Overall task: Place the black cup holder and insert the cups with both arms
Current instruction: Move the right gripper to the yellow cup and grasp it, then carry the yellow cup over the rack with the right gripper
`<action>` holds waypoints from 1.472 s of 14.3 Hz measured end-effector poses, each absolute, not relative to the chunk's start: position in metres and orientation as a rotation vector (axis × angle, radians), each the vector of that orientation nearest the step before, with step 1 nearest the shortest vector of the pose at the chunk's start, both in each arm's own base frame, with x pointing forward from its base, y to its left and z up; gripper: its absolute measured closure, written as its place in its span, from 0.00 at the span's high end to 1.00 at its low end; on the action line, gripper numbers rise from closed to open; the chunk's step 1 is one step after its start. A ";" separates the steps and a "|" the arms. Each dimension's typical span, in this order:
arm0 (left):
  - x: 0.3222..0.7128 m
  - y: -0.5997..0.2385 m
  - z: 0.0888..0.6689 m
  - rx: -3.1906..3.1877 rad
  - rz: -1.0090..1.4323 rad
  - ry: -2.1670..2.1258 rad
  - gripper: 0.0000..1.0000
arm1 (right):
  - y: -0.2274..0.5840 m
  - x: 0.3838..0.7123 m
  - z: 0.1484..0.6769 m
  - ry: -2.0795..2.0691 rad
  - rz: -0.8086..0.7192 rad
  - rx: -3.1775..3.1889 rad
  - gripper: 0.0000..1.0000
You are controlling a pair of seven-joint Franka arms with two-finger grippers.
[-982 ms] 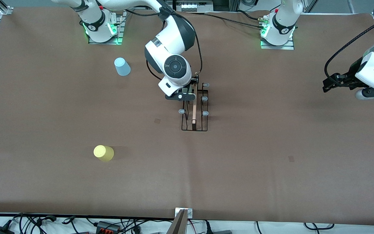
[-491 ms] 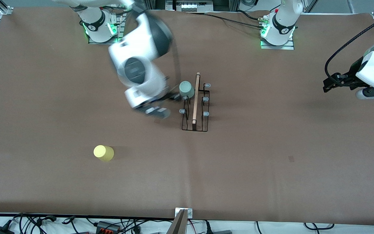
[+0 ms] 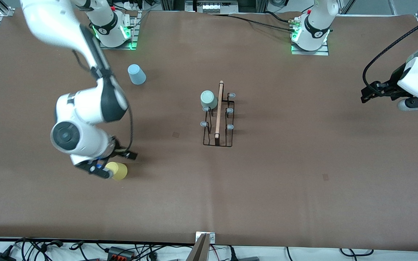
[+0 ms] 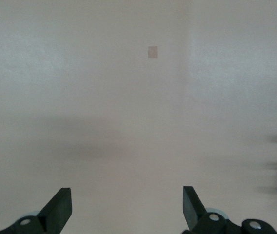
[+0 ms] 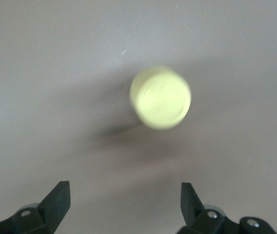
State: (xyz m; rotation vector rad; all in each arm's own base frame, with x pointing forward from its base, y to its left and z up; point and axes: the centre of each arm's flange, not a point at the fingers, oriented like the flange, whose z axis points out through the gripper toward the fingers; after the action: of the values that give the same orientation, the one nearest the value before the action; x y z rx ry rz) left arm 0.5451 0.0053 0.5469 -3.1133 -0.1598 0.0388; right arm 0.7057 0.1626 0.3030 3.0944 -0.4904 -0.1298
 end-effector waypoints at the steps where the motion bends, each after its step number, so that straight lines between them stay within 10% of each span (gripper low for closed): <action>1: 0.545 0.005 0.547 -3.113 0.039 -0.159 1.00 | 0.150 0.713 0.291 -0.469 -0.098 3.106 1.00; 18: 0.545 0.005 0.547 -3.113 0.039 -0.158 1.00 | 0.123 0.732 0.231 -0.165 0.025 3.150 1.00; 21: 0.545 0.005 0.547 -3.113 0.039 -0.158 1.00 | 0.120 0.734 0.232 -0.152 0.033 3.152 0.85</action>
State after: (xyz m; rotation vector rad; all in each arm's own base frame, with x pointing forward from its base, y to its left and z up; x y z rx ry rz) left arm 0.5451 0.0050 0.5469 -3.1134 -0.1578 0.0388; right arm 0.7343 0.1196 0.2318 3.1517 -0.1523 0.0334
